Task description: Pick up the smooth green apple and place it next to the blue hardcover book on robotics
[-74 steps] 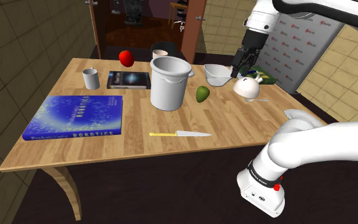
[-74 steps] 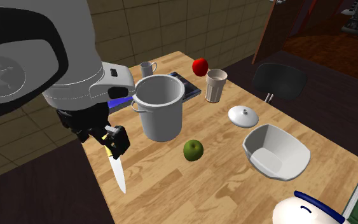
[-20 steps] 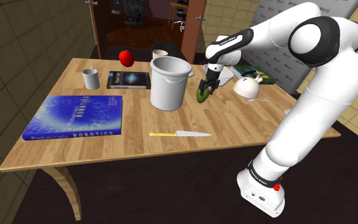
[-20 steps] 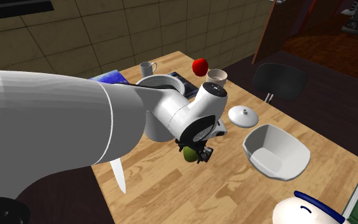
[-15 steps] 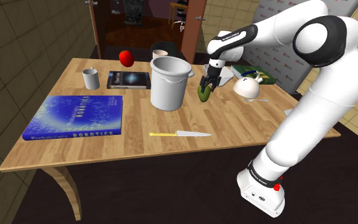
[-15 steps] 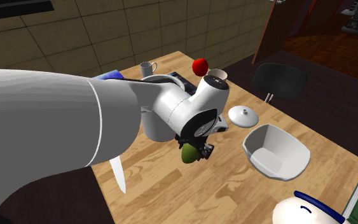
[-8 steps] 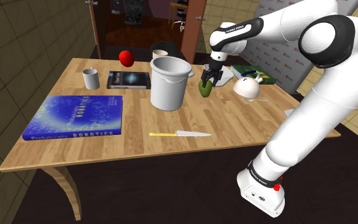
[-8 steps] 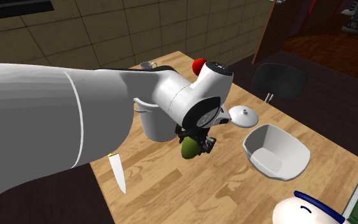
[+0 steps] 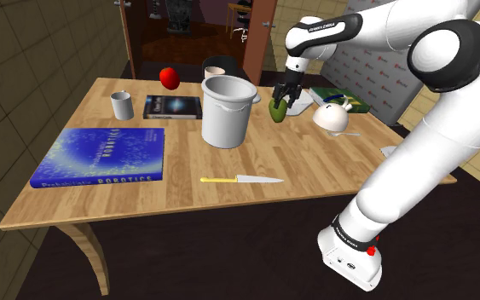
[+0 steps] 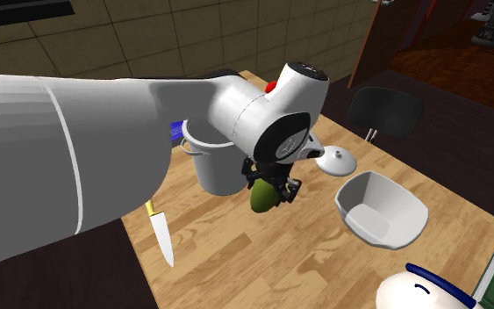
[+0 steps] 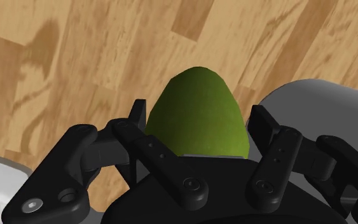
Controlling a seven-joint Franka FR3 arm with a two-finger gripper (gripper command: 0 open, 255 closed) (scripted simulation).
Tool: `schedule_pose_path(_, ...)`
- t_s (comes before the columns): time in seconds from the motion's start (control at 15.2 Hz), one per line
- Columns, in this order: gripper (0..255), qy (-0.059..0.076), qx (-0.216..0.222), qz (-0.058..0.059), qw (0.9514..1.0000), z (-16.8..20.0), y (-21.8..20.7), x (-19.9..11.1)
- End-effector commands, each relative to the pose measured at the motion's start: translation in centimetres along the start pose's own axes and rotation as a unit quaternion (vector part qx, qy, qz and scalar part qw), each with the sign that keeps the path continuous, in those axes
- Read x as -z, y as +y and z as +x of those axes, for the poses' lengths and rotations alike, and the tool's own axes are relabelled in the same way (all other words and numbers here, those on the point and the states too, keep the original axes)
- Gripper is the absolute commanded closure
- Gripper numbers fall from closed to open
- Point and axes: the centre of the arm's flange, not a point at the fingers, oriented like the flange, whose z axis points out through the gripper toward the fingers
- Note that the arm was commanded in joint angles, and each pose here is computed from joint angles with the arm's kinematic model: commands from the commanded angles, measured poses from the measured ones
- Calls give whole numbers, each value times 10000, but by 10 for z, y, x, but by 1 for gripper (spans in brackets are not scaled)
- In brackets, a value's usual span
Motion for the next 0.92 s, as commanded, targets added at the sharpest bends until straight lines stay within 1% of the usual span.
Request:
schedule_pose_path(0.0, 255, -2, -1, 0, 10000, -2, -2, 11)
schedule_pose_path(0.86, 255, -2, -1, 0, 10000, -8, -10, 77)
